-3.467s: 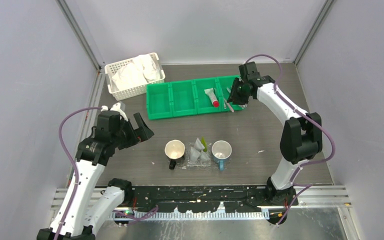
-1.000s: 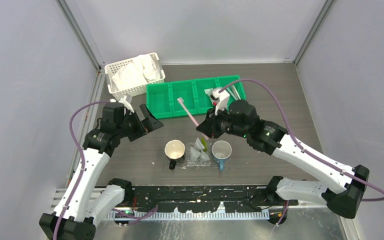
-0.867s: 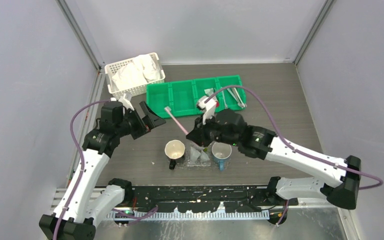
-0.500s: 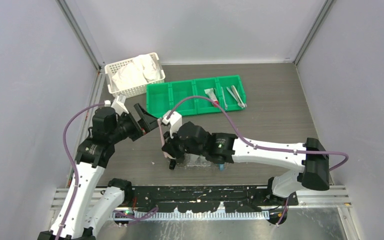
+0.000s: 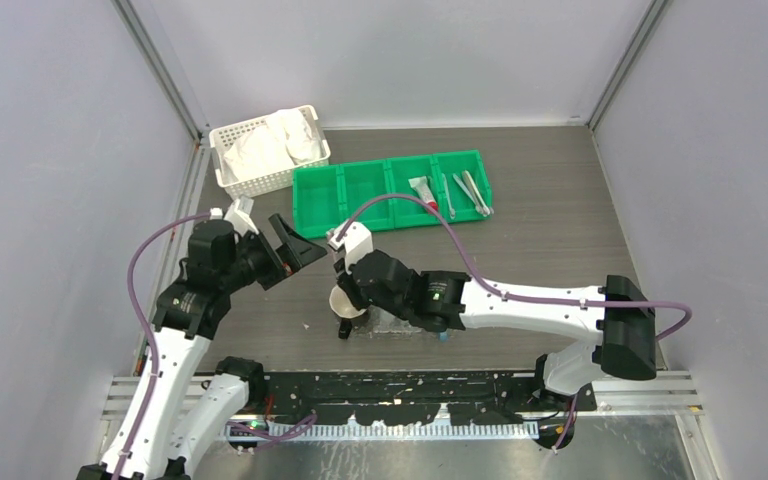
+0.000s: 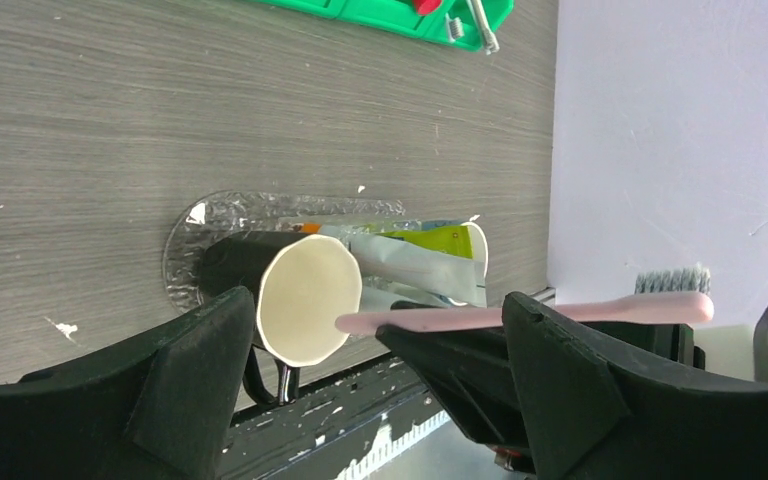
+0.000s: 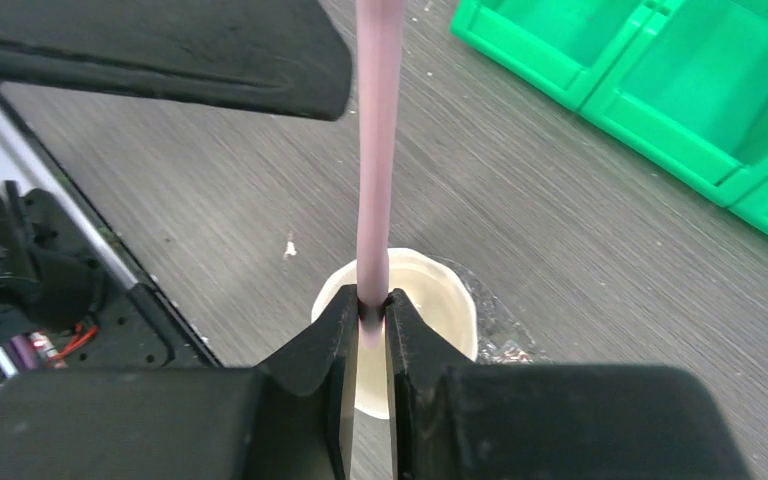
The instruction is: Prepare toiletry sets of a toothbrush and toothpaste on the tray
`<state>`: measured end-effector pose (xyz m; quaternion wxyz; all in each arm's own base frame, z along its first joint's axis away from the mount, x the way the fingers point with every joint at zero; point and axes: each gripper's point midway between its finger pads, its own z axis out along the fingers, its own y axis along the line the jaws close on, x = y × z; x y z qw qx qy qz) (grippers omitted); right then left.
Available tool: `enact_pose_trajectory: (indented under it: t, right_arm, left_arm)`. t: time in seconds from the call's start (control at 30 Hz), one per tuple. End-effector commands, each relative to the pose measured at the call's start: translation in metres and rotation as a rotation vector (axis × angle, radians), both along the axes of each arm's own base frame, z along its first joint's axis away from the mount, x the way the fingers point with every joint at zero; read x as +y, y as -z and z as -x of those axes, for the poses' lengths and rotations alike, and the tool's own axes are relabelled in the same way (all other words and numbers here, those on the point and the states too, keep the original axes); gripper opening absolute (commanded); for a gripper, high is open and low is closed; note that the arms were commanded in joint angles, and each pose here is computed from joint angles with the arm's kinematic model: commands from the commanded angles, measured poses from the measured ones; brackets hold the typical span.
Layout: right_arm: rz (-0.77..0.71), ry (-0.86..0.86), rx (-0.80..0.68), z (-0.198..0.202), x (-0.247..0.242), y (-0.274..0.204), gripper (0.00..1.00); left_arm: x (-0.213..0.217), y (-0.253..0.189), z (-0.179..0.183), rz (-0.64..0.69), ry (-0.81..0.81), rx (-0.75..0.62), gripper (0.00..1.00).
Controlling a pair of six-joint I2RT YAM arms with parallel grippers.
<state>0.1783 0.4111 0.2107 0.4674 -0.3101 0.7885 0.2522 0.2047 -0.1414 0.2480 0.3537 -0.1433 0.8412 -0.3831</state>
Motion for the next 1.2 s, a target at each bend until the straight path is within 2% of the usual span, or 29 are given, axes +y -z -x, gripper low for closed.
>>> enact_pose_trajectory:
  t: [0.0,0.3,0.53,0.6,0.63,0.7,0.77,0.87,0.93,1.17]
  right_arm:
    - [-0.024,0.081,-0.074,-0.017,-0.006,-0.008,0.01]
    - [0.015,0.100,-0.071,-0.024,0.005,0.032,0.01]
    - [0.002,0.103,-0.062,-0.025,0.011,0.038,0.02]
    - [0.005,0.105,-0.060,-0.024,0.009,0.039,0.10]
    - [0.006,0.106,-0.061,-0.024,0.007,0.038,0.19]
    - [0.004,0.110,-0.061,-0.023,0.005,0.038,0.21]
    - [0.000,0.110,-0.059,-0.023,0.004,0.037,0.32]
    - [0.001,0.112,-0.055,-0.022,0.002,0.038,0.33]
    - [-0.003,0.106,-0.051,-0.020,0.002,0.037,0.42]
    - [-0.076,0.097,-0.054,-0.017,0.001,0.009,0.42]
  left_arm:
    - [0.003,0.002,-0.001,-0.022,-0.005,-0.013,0.94]
    - [0.003,0.007,-0.005,-0.032,-0.006,-0.002,0.94]
    - [0.004,0.006,-0.005,-0.040,-0.008,-0.005,0.94]
    - [0.004,0.005,-0.006,-0.039,-0.009,-0.008,0.94]
    - [0.004,0.005,-0.006,-0.038,-0.007,-0.008,0.94]
    - [0.004,0.005,-0.007,-0.037,-0.008,-0.008,0.94]
    - [0.004,0.005,-0.007,-0.035,-0.008,-0.009,0.94]
    - [0.003,0.005,-0.007,-0.033,-0.007,-0.007,0.94]
    - [0.003,0.006,-0.007,-0.034,-0.007,-0.007,0.94]
    - [0.004,0.007,-0.008,-0.036,-0.010,-0.006,0.94]
